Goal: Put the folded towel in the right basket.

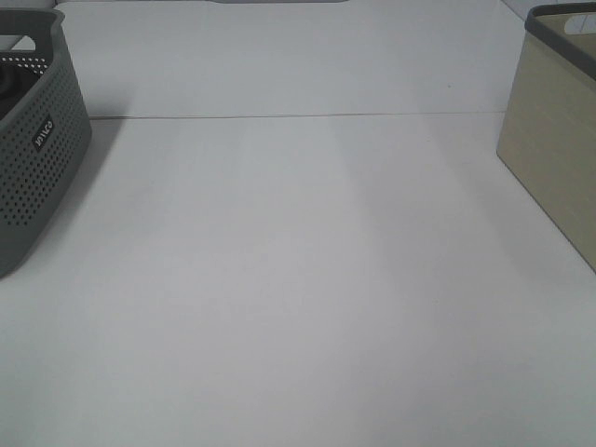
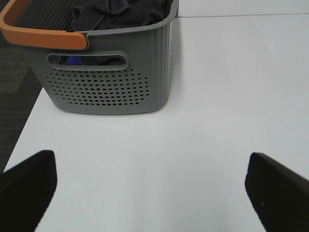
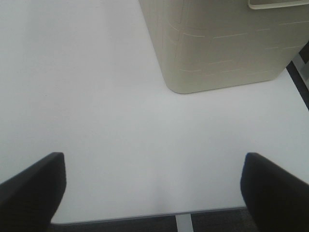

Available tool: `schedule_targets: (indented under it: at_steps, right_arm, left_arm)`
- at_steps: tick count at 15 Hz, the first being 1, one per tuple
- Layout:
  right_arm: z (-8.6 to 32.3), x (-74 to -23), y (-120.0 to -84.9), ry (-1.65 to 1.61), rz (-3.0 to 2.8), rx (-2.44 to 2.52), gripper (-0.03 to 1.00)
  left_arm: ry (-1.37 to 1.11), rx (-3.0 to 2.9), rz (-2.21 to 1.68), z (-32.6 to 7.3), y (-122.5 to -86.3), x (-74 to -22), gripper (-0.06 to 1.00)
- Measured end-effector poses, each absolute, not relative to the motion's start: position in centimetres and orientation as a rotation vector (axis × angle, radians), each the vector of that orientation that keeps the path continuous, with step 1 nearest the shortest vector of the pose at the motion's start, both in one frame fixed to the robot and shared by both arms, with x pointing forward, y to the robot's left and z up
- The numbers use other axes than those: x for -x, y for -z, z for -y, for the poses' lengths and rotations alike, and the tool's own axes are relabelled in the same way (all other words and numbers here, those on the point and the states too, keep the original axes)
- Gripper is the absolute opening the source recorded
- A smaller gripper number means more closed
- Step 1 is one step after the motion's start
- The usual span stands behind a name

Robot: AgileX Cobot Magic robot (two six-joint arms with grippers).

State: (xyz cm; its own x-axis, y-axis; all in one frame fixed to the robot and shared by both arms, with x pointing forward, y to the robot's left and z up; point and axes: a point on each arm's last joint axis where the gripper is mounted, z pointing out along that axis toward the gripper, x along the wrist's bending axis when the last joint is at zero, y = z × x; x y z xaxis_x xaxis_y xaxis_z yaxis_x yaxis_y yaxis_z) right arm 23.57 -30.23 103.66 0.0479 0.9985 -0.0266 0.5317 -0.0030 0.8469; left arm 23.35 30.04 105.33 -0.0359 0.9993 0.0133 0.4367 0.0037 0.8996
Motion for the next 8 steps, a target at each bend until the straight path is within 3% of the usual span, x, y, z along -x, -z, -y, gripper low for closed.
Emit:
schedule_targets:
  at_steps: [8]
  right_arm:
    - [30.23, -23.59, -103.68, -0.842, -1.567, -1.620, 0.94]
  left_arm:
    - [-0.993, -1.520, -1.563, -30.04, -105.33, -23.35, 0.99]
